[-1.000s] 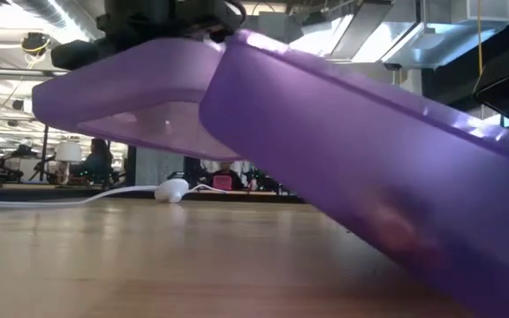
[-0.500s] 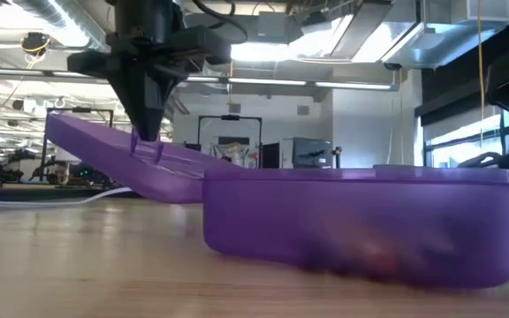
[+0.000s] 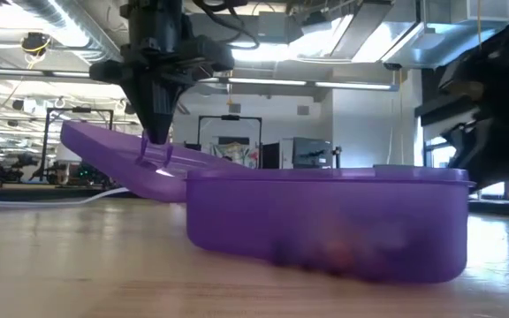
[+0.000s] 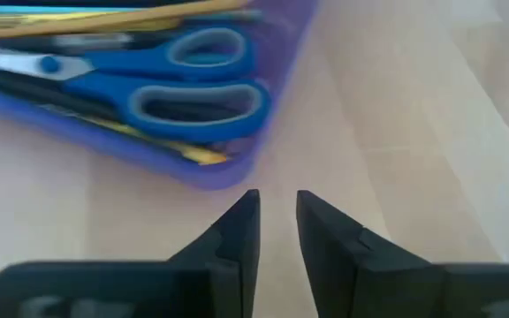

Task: Pick & place school supplies into a supply box
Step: Close the purple supply box

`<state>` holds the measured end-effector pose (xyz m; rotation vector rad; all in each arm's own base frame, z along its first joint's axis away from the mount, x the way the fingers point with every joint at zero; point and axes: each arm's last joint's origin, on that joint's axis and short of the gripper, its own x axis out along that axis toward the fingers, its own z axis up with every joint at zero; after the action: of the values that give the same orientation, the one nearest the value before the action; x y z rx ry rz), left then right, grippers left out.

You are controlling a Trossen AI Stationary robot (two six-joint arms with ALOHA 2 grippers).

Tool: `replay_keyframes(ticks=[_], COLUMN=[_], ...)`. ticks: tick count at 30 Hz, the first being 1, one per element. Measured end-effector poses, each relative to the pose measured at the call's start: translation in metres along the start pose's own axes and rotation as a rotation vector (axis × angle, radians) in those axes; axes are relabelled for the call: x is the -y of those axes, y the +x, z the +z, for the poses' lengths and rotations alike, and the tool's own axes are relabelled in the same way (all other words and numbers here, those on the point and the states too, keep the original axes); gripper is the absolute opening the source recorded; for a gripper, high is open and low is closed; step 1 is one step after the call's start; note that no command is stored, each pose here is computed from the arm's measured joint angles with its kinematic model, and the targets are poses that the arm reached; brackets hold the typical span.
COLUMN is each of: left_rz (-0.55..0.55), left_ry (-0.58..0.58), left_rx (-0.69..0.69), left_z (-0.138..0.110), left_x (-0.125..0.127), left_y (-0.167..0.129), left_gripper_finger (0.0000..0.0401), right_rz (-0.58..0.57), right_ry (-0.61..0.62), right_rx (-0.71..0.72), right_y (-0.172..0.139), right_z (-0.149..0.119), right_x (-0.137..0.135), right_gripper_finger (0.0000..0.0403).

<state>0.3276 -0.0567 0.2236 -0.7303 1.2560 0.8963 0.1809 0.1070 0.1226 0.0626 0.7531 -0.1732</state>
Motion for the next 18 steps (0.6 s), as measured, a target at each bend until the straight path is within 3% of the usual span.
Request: replay_keyframes(ticks=[9,18], left_rz=[-0.017,-0.079], left_ry=[0.076,0.167], left_rx=[0.03,0.149], left_z=[0.016,0.037], left_x=[0.0,0.007], left_y=[-0.008,-0.037], left_gripper_finger=[0.0003,0.0003], right_rz=[0.05,0.167], right_ry=[0.045,0.019], right_rx=[-0.091,-0.013], right_y=[0.019,0.023], right_z=[0.004,0.012], right_x=[0.012,0.003], right_gripper_finger=[0.0082,0.0082])
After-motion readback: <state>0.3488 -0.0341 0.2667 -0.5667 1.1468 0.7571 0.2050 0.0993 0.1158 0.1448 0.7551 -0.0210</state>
